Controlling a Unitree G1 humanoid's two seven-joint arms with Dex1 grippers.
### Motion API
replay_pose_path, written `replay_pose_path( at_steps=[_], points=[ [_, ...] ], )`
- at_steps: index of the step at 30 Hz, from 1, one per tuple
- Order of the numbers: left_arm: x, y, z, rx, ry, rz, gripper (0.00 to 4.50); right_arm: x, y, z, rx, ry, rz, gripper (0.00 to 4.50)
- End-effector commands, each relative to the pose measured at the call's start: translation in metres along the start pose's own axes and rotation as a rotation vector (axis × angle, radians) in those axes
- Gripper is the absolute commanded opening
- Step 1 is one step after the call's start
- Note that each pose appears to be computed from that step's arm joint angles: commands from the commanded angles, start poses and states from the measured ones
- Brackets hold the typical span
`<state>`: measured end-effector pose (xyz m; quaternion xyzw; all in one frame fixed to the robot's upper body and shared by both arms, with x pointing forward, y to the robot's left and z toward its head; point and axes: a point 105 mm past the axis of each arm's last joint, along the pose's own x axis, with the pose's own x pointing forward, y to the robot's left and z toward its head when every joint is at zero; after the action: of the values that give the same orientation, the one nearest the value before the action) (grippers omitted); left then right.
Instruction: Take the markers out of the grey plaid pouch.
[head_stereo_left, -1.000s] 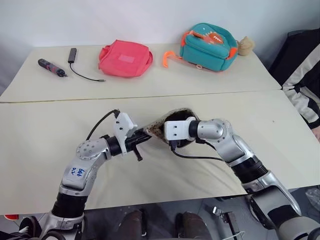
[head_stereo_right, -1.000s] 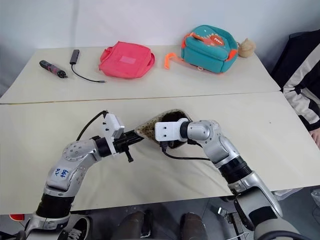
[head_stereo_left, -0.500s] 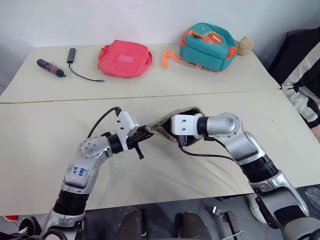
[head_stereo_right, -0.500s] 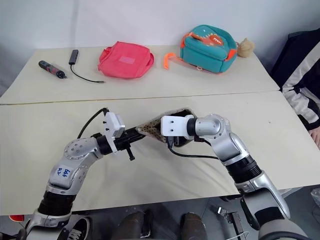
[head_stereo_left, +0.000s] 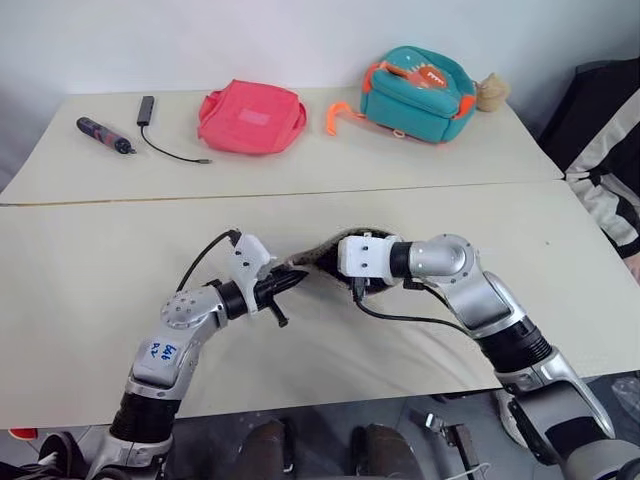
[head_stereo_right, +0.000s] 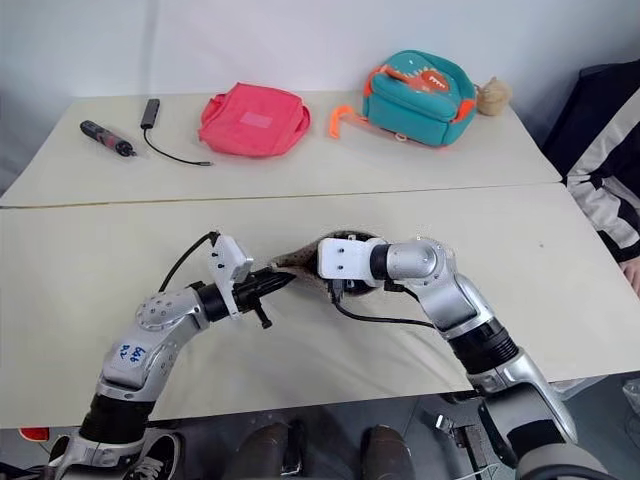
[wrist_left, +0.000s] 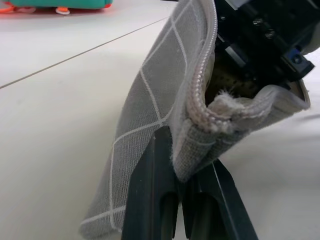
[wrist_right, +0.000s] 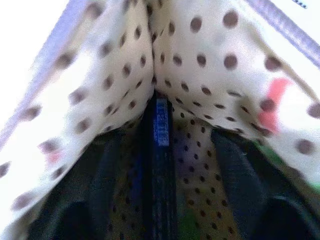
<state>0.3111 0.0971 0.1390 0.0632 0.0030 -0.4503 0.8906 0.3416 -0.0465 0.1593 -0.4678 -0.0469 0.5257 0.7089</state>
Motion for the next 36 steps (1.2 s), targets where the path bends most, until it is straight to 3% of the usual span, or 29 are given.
replay_pose_path(
  at_steps=[1,6,17,20,23,36],
  points=[
    [0.001,-0.005,0.014,0.005,-0.051,-0.027,0.0,-0.002,-0.007,0.006,-0.073,0.002,-0.01,1.54],
    [0.004,-0.01,0.02,-0.043,-0.074,-0.062,0.0,-0.002,-0.009,-0.013,-0.19,0.126,-0.016,0.02],
    [0.0,0.0,0.022,-0.072,-0.089,-0.029,0.0,-0.013,-0.033,-0.001,-0.12,0.071,-0.078,0.02],
    [0.0,0.001,0.029,-0.156,-0.121,-0.057,0.0,-0.013,-0.039,-0.002,-0.186,0.113,-0.088,0.59],
    [0.005,0.0,0.041,-0.202,-0.158,-0.083,0.0,-0.008,-0.03,-0.012,-0.196,0.154,-0.047,1.59],
    [0.004,-0.019,0.034,-0.304,-0.109,-0.202,0.0,-0.008,-0.03,-0.018,-0.223,0.207,-0.044,1.59]
  ],
)
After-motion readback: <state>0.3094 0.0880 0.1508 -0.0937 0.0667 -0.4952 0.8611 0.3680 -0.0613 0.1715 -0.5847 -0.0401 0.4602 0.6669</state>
